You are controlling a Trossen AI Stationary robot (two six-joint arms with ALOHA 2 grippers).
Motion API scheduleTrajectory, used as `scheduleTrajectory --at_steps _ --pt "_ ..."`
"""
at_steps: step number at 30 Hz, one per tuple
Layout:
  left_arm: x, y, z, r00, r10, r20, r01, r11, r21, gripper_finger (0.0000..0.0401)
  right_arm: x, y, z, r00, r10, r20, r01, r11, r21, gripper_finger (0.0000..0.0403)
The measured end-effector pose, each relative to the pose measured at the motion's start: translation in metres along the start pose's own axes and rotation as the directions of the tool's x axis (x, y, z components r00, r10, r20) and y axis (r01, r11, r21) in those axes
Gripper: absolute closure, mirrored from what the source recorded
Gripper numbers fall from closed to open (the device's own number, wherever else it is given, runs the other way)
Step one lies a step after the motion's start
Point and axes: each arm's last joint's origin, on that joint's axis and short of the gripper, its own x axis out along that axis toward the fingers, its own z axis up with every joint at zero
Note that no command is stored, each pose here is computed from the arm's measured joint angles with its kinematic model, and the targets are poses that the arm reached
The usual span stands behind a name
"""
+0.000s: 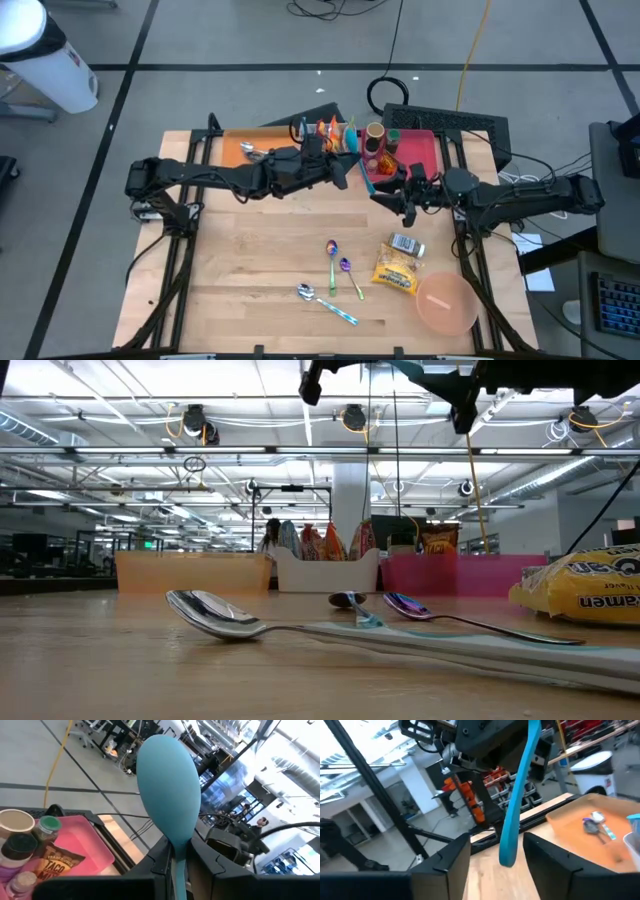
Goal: Pick & Place Food Item
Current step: Put the blue baby spoon into the orange bin
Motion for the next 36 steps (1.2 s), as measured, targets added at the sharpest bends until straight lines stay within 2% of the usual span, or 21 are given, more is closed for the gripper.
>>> scheduleTrajectory --at_steps 14,29,32,36 --pt "0.0001 0.0008 0.0001 1.0 0.015 0.007 -0.015 1.0 -0.008 0.0355 -0.0001 0.0 -0.0008 0.999 -0.049 0.016 0.05 0.997 -0.05 0.039" --pt "0.0008 0.0019 0.0012 1.0 0.005 0.0 -0.005 1.0 -0.008 0.0346 -0.0002 -0.0008 -0.0012 0.997 -0.069 0.018 0.07 0.997 -0.041 0.0398" --pt "0.0019 0.0031 0.004 0.999 -0.041 -0.029 0.04 0.999 -0.024 0.0324 -0.0002 -0.0007 -0.0012 0.998 -0.066 0.017 0.067 0.997 -0.044 0.0398" --pt "0.0038 0.0057 0.0061 0.988 -0.117 -0.097 0.114 0.993 -0.031 0.0273 -0.0004 -0.0003 -0.0008 0.998 -0.062 0.018 0.062 0.997 -0.047 0.04"
